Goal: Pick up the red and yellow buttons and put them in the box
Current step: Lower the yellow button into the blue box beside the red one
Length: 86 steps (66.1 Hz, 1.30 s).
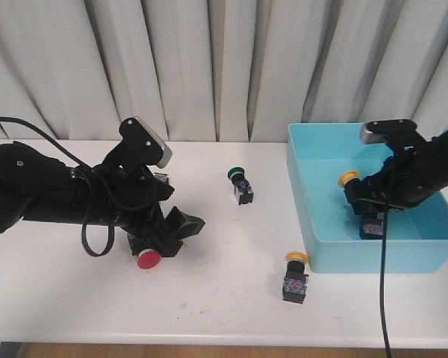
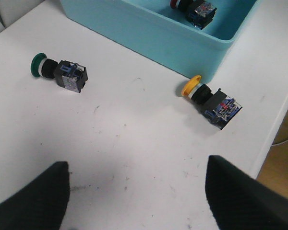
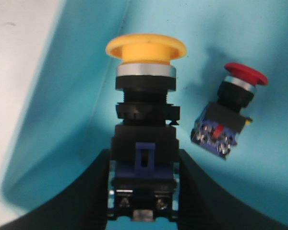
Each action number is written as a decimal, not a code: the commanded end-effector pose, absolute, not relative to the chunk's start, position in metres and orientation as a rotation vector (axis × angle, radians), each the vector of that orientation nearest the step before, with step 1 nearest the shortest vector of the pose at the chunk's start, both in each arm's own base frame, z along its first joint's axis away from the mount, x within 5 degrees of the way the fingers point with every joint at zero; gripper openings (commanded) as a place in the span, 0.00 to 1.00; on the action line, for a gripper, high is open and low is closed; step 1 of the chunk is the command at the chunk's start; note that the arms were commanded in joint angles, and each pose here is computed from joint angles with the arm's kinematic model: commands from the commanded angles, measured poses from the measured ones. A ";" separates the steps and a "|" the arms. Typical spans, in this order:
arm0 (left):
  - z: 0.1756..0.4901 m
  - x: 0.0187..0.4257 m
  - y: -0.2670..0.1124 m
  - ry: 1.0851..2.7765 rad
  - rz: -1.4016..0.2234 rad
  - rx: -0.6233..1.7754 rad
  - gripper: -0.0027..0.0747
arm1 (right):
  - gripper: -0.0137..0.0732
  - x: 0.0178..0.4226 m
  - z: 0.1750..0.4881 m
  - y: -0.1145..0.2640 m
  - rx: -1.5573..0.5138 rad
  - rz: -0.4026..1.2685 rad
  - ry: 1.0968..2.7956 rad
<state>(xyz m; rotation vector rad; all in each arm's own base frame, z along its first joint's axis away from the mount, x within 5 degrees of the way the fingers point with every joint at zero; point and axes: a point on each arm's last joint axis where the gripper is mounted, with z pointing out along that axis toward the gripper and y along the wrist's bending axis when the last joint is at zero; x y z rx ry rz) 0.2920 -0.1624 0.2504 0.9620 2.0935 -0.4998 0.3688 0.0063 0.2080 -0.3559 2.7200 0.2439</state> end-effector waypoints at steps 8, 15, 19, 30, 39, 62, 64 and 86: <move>0.273 0.293 -0.162 2.030 -0.503 0.911 0.76 | 0.44 0.401 0.205 0.003 -0.342 0.227 2.668; 0.272 0.293 -0.162 2.031 -0.508 0.915 0.76 | 0.44 0.410 0.190 0.003 -0.342 0.237 2.697; 0.272 0.293 -0.162 2.031 -0.508 0.915 0.76 | 0.44 0.413 0.183 0.003 -0.343 0.244 2.713; 0.272 0.293 -0.162 2.031 -0.508 0.915 0.76 | 0.45 0.416 0.167 0.003 -0.342 0.256 2.751; 0.272 0.293 -0.162 2.031 -0.508 0.915 0.76 | 0.50 0.417 0.162 0.003 -0.341 0.260 2.763; 0.272 0.293 -0.162 2.031 -0.508 0.915 0.76 | 0.64 0.417 0.183 0.006 -0.346 0.326 2.781; 0.272 0.293 -0.162 2.031 -0.508 0.915 0.76 | 0.63 0.417 0.191 0.007 -0.342 0.331 2.779; 0.272 0.293 -0.162 2.031 -0.508 0.915 0.76 | 0.58 0.375 0.298 0.000 -0.203 0.193 2.685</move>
